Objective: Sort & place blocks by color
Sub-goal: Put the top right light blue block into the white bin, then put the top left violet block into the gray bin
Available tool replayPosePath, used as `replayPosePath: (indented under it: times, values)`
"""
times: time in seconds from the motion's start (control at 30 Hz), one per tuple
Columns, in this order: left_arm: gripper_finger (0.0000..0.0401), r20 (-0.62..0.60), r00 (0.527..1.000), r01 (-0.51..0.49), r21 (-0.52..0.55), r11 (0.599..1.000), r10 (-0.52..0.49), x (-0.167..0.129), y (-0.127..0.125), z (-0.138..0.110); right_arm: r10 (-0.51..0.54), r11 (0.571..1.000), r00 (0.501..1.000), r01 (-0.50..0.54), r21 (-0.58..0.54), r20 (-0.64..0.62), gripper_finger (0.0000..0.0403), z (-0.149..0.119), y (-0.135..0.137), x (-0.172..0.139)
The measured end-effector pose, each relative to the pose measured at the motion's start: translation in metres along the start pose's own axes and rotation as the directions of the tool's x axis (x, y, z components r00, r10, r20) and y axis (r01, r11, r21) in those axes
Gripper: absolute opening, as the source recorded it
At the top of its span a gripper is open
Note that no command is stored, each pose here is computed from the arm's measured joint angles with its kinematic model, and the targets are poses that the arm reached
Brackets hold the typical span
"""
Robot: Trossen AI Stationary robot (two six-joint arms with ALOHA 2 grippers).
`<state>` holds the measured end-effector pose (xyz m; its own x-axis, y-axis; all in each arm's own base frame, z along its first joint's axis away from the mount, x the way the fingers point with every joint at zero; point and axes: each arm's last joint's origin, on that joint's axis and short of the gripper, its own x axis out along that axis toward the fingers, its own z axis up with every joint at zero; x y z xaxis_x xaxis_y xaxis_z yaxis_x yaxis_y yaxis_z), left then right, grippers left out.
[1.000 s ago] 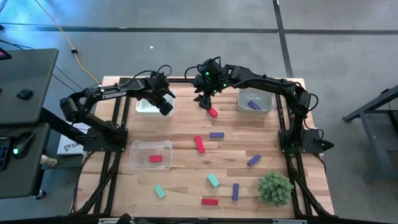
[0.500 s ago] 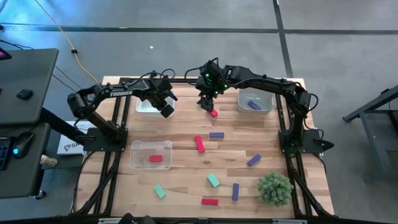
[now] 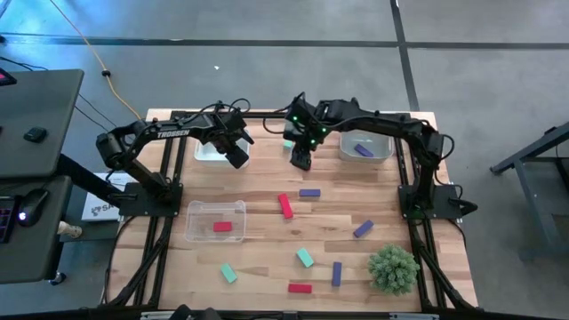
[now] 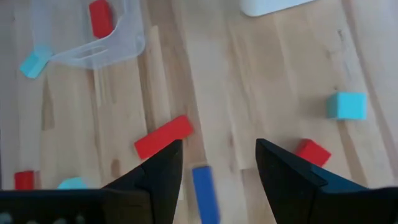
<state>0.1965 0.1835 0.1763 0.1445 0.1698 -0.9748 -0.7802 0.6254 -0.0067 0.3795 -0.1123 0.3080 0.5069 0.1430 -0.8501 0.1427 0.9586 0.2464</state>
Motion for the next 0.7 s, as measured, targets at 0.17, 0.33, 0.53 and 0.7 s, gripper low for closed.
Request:
replayPosePath:
  times: [0.17,0.33,0.53,0.7]
  values:
    - [0.0131,-0.006,0.999,0.043,0.015,0.999,-0.043,-0.002,-0.001,-0.001,0.010,1.000,1.000,-0.010,0.005,-0.015,0.0191,-0.001,0.010,0.003]
    - [0.0130,0.005,0.999,0.046,0.055,0.997,-0.047,-0.023,0.000,0.003,0.022,1.000,0.998,-0.023,-0.010,-0.063,0.0191,-0.005,0.022,0.006]
    - [0.0130,0.087,0.995,0.047,0.104,0.993,-0.056,-0.061,0.000,0.010,0.038,0.999,0.992,-0.042,-0.031,-0.124,0.0191,-0.011,0.038,0.010]
    - [0.0130,0.181,0.980,0.051,0.150,0.987,-0.078,-0.098,-0.002,0.008,-0.037,0.995,0.985,0.021,-0.097,-0.171,0.0191,-0.017,0.053,0.013]
